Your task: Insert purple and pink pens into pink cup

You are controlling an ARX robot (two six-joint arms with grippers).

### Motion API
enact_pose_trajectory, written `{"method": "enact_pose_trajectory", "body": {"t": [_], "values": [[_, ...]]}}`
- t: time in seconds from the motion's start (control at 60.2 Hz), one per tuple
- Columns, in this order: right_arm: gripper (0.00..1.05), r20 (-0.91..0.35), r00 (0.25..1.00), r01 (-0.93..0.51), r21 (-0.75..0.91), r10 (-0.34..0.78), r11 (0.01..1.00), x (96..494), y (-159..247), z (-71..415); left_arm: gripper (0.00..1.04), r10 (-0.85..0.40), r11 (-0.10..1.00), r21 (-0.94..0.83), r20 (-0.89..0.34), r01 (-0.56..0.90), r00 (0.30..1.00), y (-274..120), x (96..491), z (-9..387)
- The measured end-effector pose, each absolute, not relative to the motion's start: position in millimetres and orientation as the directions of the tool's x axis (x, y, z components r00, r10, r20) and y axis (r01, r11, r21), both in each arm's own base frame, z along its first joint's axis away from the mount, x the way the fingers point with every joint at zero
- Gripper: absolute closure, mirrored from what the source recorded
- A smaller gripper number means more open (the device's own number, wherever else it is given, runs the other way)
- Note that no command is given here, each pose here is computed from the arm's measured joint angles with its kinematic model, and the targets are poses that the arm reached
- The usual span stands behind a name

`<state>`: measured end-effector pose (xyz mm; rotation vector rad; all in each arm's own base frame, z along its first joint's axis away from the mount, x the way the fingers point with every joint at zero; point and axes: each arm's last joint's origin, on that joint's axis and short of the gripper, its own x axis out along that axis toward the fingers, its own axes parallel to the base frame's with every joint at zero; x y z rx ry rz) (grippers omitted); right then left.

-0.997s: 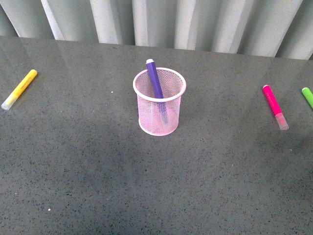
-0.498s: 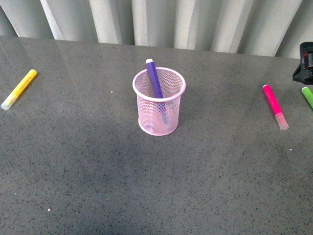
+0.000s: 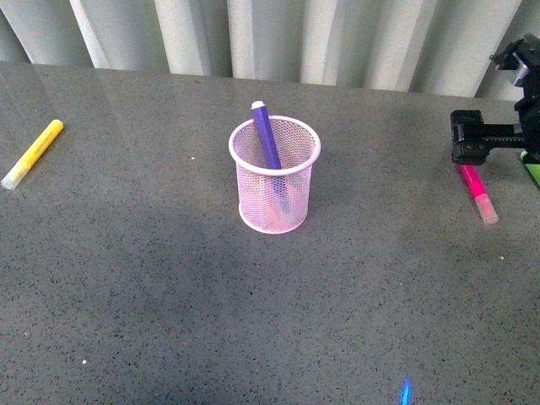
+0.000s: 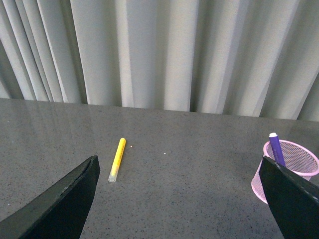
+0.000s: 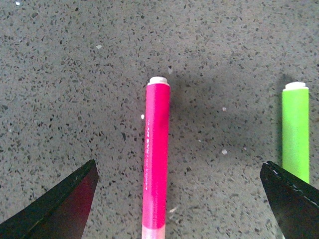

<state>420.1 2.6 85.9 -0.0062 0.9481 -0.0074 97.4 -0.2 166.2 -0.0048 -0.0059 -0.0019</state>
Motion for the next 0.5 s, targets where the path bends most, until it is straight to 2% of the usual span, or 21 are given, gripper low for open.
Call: {"method": "enact_pose_trajectory", "body": {"t": [0.498], "values": [[0.07,-0.828,0.56,0.001,0.014,0.011,1.0,440,17,64,0.07,-0.002,1.0,-0.005,0.006,0.002,1.0,0,97,166]]}}
